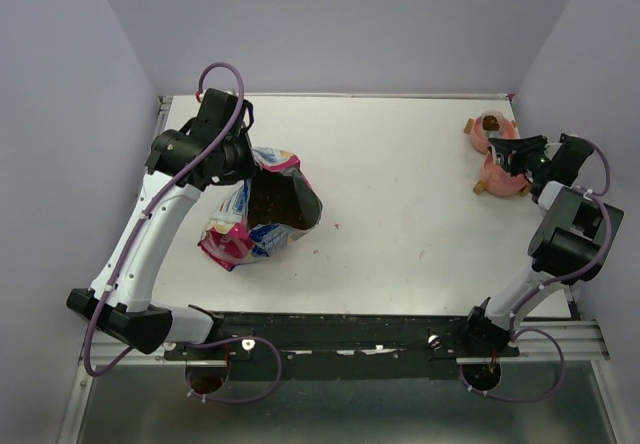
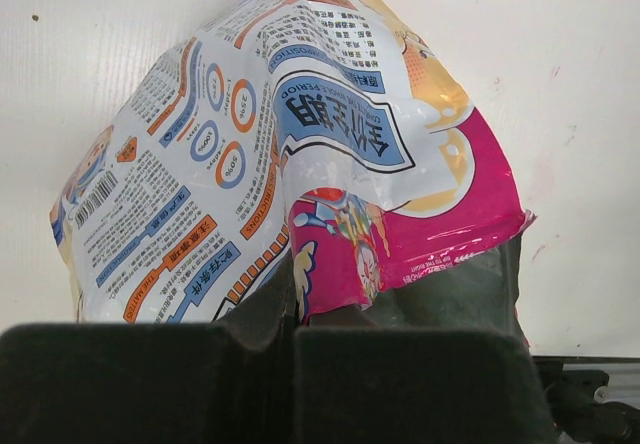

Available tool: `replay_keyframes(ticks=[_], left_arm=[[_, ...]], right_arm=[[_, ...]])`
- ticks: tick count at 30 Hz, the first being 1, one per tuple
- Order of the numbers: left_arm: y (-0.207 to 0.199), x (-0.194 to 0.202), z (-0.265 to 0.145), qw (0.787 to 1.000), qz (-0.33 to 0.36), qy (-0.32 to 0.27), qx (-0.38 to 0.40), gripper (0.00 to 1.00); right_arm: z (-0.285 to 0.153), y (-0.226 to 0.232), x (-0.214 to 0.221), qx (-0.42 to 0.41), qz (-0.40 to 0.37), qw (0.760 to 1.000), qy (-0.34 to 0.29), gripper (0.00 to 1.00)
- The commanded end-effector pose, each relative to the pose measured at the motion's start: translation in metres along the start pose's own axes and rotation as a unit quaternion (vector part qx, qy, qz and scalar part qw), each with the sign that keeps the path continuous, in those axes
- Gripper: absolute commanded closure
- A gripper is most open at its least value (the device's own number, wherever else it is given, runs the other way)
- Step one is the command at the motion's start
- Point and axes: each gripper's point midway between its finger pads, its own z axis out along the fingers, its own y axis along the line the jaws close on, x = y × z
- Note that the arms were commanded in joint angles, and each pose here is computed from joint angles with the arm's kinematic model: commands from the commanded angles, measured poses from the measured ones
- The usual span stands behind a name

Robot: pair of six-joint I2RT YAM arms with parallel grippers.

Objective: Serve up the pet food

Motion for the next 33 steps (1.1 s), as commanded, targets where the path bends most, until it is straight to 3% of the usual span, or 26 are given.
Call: replay_keyframes(ticks=[1, 19, 33], left_arm=[[-0.025, -0.036, -0.024, 0.994, -0.022, -0.079, 0.071, 1.00], [-0.023, -0.036, -0.024, 0.994, -0.023, -0.078, 0.072, 1.00], [-0.022, -0.034, -0.023, 0.994, -0.025, -0.076, 0.072, 1.00]], right_arm=[[0.003, -0.013, -0.012, 0.042, -0.008, 0.999, -0.011, 1.00], [-0.009, -0.045, -0.024, 0.187, -0.029, 0.982, 0.005, 1.00], [-0.016, -0.061, -0.052, 0.289, -0.109, 0.950, 0.036, 1.00]])
